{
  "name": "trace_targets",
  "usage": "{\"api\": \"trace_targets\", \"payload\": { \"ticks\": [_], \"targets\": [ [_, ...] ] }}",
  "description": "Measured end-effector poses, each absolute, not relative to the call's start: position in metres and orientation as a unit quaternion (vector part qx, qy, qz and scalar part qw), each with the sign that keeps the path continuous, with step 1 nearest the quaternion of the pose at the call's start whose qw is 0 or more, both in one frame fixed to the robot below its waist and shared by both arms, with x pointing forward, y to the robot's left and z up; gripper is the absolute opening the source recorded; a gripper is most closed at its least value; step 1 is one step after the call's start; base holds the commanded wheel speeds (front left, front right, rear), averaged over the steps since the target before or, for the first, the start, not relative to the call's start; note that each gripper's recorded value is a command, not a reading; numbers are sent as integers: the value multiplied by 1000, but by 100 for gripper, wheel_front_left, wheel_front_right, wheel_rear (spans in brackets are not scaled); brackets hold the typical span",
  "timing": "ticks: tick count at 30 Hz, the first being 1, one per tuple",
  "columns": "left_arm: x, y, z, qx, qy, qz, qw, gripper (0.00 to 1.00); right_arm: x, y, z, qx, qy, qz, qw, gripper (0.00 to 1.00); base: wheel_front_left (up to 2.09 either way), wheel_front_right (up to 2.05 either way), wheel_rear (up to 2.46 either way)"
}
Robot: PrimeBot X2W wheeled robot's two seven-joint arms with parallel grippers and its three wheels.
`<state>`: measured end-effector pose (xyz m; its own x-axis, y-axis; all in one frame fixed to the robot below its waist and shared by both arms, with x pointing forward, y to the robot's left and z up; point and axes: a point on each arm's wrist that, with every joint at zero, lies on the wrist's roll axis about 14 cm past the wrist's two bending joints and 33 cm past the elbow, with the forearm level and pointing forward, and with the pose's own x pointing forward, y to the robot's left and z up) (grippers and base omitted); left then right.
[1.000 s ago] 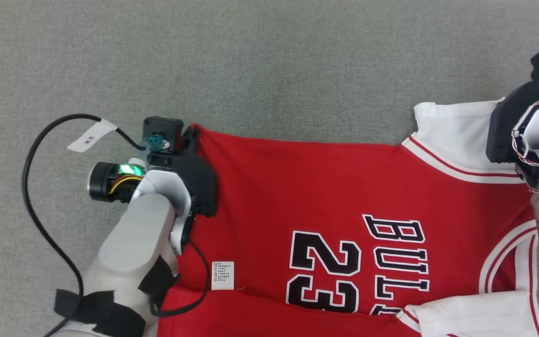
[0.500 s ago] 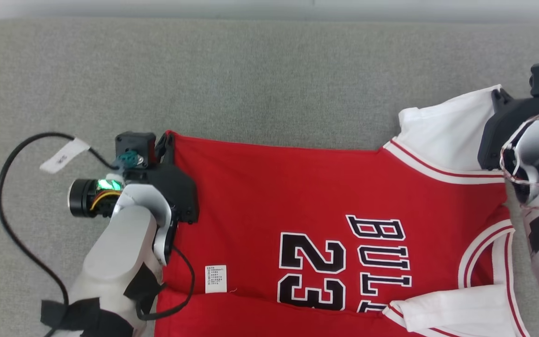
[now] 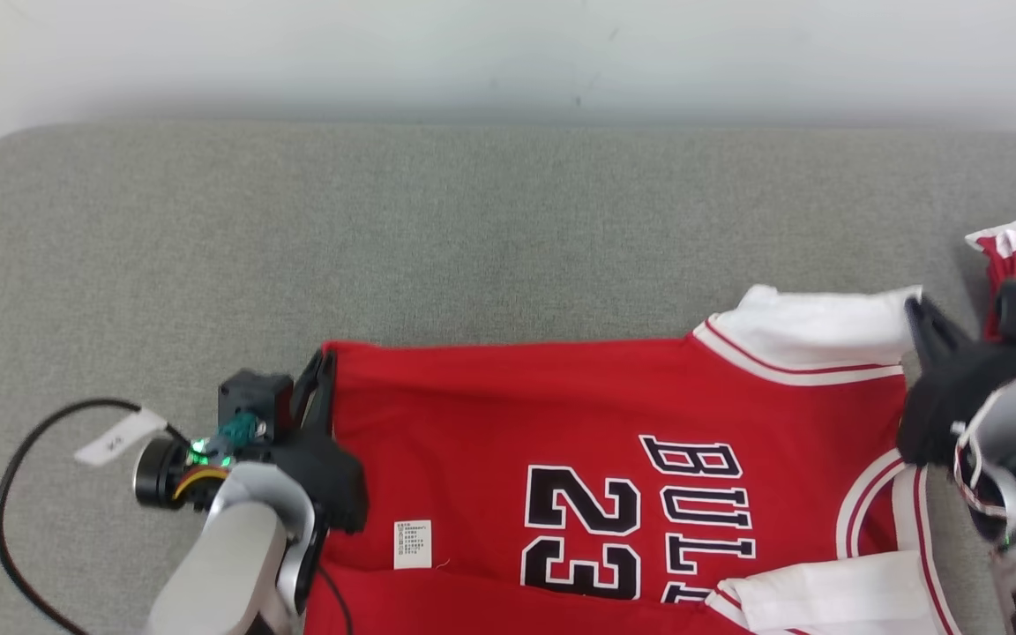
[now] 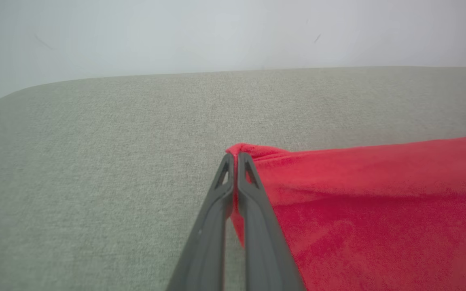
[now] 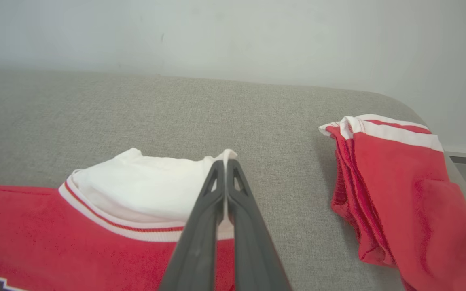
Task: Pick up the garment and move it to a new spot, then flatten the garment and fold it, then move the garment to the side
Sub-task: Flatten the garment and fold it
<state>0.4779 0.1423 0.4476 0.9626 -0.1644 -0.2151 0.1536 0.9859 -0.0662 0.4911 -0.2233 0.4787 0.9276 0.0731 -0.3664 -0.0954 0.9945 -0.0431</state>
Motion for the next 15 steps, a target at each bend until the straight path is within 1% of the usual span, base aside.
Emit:
{"api": "trace_targets", "payload": {
  "ticks": [9, 15],
  "targets": [
    [444, 146, 440, -15, 124, -80, 989, 0, 424, -220, 463, -47, 249, 63, 965, 0, 0, 0, 0],
    [422, 144, 435, -17, 135, -82, 987, 0, 388, -223, 454, -33, 287, 60, 955, 0, 0, 0, 0]
  ]
}}
